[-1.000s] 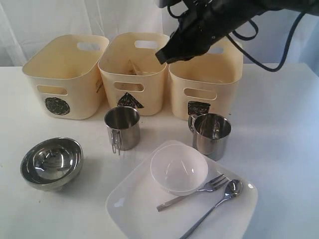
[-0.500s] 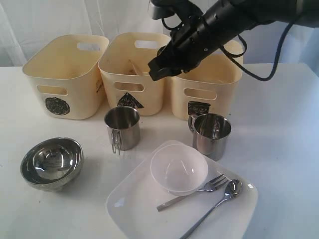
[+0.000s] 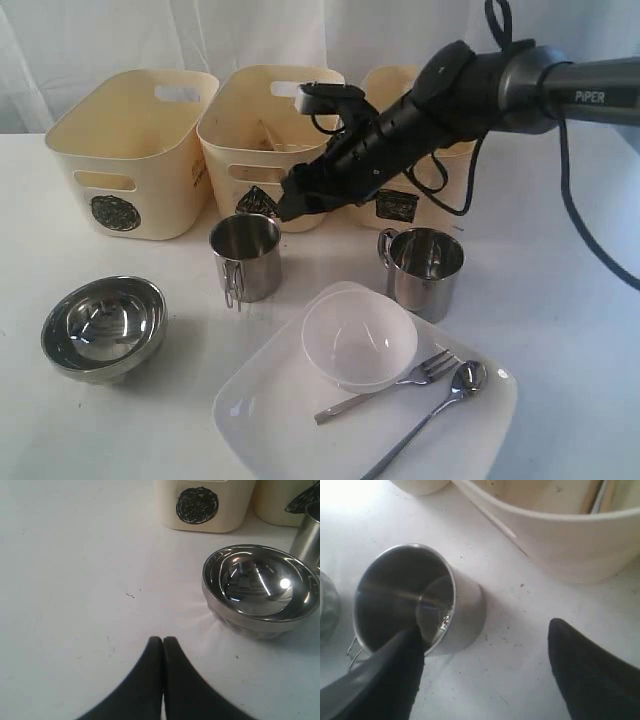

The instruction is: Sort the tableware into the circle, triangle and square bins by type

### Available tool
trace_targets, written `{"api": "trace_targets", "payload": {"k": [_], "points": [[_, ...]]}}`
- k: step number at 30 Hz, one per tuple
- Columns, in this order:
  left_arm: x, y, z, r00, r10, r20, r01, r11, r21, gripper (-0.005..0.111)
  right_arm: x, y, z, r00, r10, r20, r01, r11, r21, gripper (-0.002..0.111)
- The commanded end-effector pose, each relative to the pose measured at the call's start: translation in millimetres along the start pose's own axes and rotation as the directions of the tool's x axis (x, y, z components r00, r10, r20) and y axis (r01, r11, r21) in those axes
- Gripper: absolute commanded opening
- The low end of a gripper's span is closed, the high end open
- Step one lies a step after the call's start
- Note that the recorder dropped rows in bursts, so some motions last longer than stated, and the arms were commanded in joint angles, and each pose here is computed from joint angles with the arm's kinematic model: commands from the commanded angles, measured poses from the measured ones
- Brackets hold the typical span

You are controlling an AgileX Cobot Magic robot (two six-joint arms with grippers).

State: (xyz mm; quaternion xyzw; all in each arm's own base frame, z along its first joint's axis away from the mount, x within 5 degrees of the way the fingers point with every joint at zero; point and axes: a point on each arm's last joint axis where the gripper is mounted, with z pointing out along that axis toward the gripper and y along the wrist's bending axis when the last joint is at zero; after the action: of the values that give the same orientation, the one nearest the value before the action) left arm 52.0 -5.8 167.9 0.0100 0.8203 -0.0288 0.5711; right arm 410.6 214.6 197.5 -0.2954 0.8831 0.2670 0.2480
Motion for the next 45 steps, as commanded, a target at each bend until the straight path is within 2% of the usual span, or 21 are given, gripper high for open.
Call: {"api": "trace_targets", "payload": {"k": [1, 7, 12, 23, 35, 38, 41, 45], "points": [[1, -0.2, 0, 1.000, -0.008, -0.001, 0.008, 1.000, 0.002, 0.000, 1, 0, 6, 0.999, 0.042, 0.010, -0.042, 0.999, -0.019, 0.066], [1, -0.2, 0, 1.000, -0.008, -0.001, 0.008, 1.000, 0.002, 0.000, -1, 20, 17, 0.999, -0.019, 0.027, 0.020, 1.000, -0.021, 0.066], [1, -0.2, 0, 1.000, -0.008, -0.001, 0.008, 1.000, 0.002, 0.000, -2, 34, 28, 0.995, -0.089, 0.041, 0.088, 0.996, 0.022, 0.066], [1, -0.2, 0, 1.000, -0.008, -0.001, 0.008, 1.000, 0.002, 0.000, 12, 26, 48, 0.996, -0.084, -0.027, 0.085, 0.996, 0.019, 0.066], [1, -0.2, 0, 1.000, -0.008, -0.001, 0.008, 1.000, 0.002, 0.000, -12, 42, 11, 0.985, -0.156, 0.067, 0.154, 0.987, 0.039, 0.066], [1, -0.2, 0, 1.000, -0.008, -0.001, 0.008, 1.000, 0.002, 0.000, -13, 52, -1, 0.985, -0.166, 0.043, 0.167, 0.986, -0.010, 0.065], [1, -0.2, 0, 1.000, -0.008, -0.001, 0.008, 1.000, 0.002, 0.000, -15, 60, -14, 0.982, -0.184, 0.032, 0.185, 0.982, -0.042, 0.053], [1, -0.2, 0, 1.000, -0.008, -0.001, 0.008, 1.000, 0.002, 0.000, -23, 69, -34, 0.976, -0.205, 0.075, 0.208, 0.978, -0.031, 0.010]]}}
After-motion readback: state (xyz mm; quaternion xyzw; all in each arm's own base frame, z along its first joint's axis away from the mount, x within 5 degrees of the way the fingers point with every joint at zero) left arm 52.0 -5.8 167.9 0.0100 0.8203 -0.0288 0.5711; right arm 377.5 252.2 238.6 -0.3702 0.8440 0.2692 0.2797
